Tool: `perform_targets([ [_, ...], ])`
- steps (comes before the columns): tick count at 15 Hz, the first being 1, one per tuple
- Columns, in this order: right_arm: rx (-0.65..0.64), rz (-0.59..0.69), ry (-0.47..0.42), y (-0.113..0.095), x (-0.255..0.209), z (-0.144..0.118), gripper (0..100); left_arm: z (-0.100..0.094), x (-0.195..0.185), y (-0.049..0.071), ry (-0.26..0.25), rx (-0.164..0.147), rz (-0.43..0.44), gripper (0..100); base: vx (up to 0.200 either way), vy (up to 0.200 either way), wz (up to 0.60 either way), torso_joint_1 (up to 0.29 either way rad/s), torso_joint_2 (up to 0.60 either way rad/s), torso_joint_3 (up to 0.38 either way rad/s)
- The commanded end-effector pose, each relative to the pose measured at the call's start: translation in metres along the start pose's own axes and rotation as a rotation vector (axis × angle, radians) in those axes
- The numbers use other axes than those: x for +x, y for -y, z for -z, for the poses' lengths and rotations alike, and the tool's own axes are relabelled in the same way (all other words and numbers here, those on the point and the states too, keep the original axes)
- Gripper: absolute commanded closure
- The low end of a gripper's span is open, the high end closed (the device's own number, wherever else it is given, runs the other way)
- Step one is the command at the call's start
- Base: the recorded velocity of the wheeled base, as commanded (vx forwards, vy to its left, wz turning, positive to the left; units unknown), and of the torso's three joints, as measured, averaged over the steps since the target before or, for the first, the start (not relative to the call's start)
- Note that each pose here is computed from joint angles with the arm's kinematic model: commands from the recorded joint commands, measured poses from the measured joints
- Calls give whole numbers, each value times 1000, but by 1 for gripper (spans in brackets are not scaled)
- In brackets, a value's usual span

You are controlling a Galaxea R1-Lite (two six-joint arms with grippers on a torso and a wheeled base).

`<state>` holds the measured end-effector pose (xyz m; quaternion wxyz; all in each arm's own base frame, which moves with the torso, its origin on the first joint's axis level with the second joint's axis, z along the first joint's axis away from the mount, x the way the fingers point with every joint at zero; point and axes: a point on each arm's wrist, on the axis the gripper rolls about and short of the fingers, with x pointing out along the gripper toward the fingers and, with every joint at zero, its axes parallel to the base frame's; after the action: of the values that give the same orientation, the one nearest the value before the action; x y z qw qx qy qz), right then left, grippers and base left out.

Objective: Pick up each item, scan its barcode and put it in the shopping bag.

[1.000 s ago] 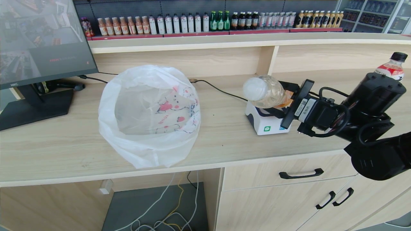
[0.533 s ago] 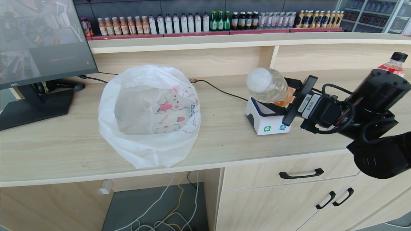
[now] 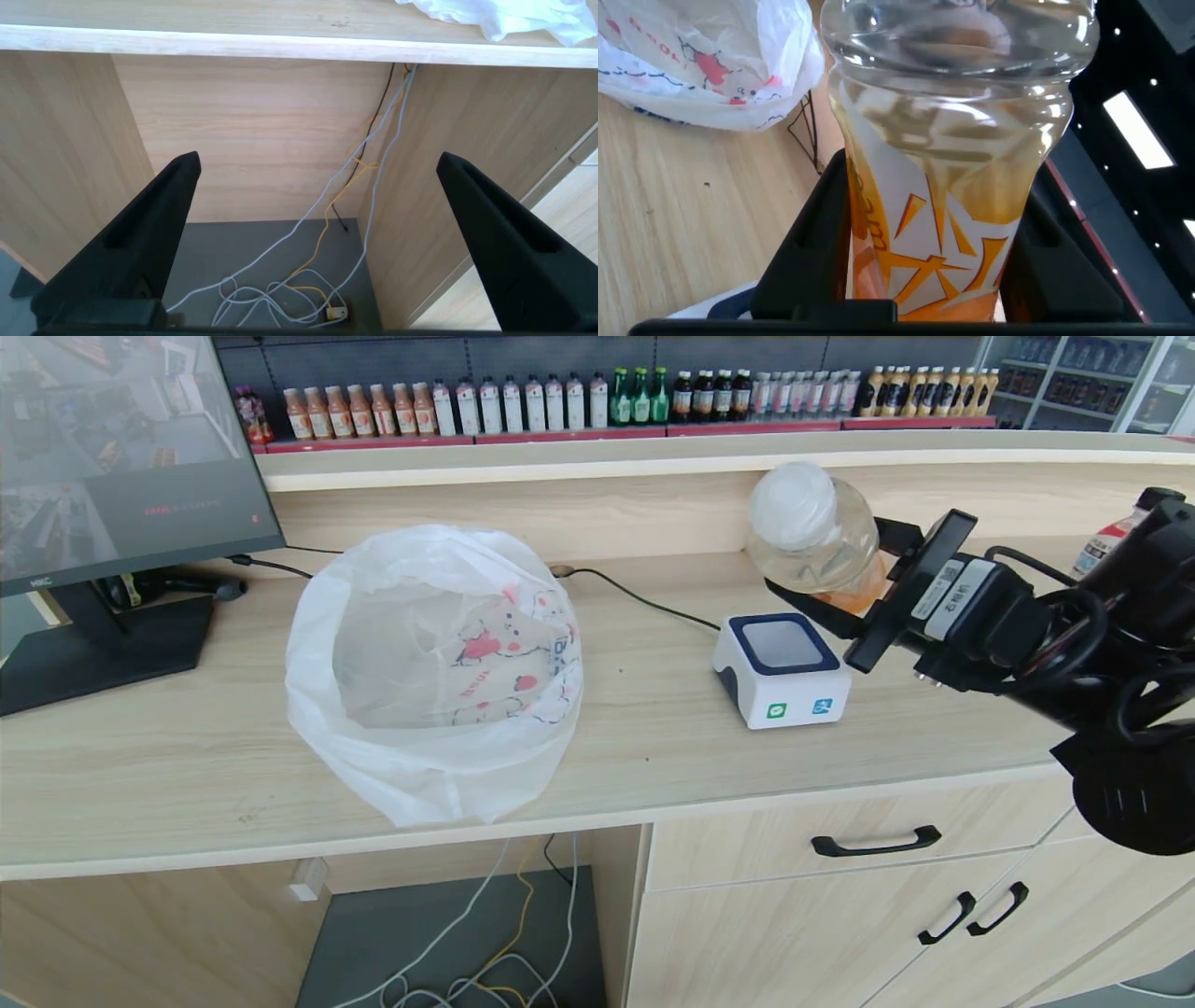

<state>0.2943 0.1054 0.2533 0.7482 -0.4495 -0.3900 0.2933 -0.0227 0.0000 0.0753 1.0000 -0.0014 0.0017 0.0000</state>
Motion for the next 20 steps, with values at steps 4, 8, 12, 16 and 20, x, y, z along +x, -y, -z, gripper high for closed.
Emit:
perform_targets([
  [4, 24, 153, 20, 32, 6, -38, 100, 0, 0, 0, 0, 0, 0, 0, 0, 0, 0, 0, 0, 0],
  [8, 156, 247, -22, 42, 8, -41, 100, 0, 0, 0, 0, 0, 0, 0, 0, 0, 0, 0, 0, 0],
  [12, 389, 314, -77, 35, 4, -38, 100, 0, 0, 0, 0, 0, 0, 0, 0, 0, 0, 0, 0, 0],
  [16, 544, 294, -114, 15, 2, -29, 100, 0, 0, 0, 0, 0, 0, 0, 0, 0, 0, 0, 0, 0],
  [20, 760, 505, -231, -5, -2, -13, 100, 0, 0, 0, 0, 1, 0, 0, 0, 0, 0, 0, 0, 0],
])
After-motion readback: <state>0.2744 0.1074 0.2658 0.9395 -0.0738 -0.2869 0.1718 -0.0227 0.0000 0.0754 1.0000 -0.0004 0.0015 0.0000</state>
